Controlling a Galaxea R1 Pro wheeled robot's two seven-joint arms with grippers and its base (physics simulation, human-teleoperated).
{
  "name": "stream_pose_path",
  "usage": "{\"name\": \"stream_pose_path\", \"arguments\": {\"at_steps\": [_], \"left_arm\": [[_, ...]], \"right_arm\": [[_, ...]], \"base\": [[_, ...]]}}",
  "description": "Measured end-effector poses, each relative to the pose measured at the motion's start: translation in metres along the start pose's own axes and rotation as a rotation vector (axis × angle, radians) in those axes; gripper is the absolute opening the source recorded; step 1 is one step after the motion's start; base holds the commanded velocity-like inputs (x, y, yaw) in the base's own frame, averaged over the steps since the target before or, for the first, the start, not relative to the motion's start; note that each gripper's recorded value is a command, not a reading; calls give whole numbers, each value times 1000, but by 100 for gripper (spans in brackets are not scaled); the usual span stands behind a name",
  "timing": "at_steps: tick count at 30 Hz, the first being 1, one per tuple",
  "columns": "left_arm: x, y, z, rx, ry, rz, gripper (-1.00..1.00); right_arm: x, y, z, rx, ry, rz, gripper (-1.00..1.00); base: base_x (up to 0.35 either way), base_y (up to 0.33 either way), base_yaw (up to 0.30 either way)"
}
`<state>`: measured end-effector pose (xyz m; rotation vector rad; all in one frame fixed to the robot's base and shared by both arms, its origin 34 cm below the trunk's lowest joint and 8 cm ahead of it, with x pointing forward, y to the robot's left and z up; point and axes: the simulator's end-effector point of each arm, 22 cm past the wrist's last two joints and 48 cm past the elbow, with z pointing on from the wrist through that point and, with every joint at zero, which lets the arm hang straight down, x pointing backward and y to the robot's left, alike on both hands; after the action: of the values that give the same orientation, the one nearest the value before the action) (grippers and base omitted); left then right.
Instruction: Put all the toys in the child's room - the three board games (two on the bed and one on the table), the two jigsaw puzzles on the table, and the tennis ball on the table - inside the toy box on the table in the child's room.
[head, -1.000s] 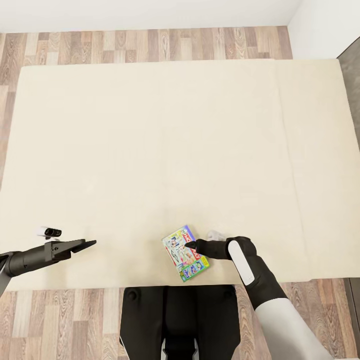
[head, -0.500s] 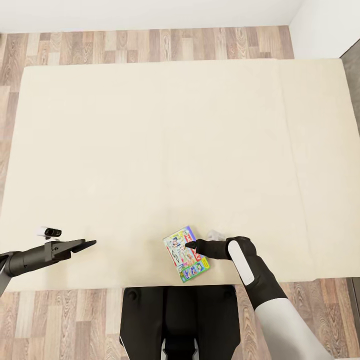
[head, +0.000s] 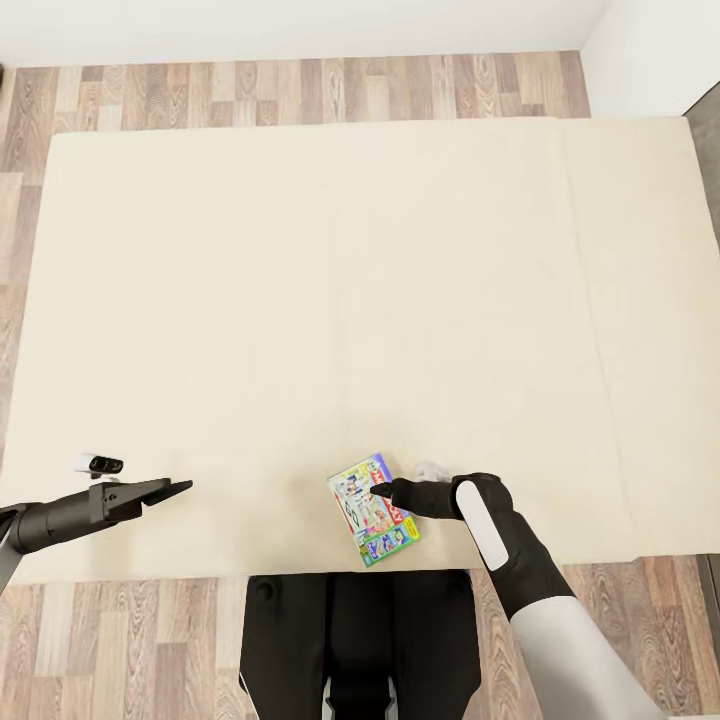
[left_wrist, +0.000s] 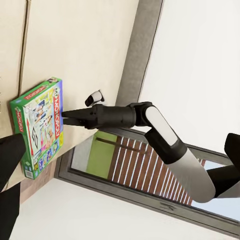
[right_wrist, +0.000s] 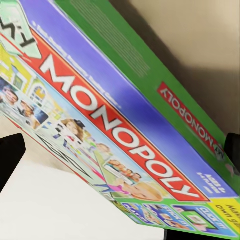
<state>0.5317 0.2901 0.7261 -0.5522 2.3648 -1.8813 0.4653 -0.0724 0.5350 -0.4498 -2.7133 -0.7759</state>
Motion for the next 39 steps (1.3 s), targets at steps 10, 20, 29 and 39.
{"name": "stream_pose_path", "arguments": {"at_steps": [10,20,29,39], "left_arm": [[0,0,0,0,0,0,100],[0,0,0,0,0,0,100],[0,0,0,2,-1,0,100],[0,0,0,2,-1,0,100]], "right_arm": [[0,0,0,1,0,-1,100],[0,0,0,1,0,-1,100],[0,-1,0,3,0,-2,100],[-1,0,0,4,-2,-8,100]], "base": [[0,89,0],[0,109,0],[0,16,0],[0,0,0]]}}
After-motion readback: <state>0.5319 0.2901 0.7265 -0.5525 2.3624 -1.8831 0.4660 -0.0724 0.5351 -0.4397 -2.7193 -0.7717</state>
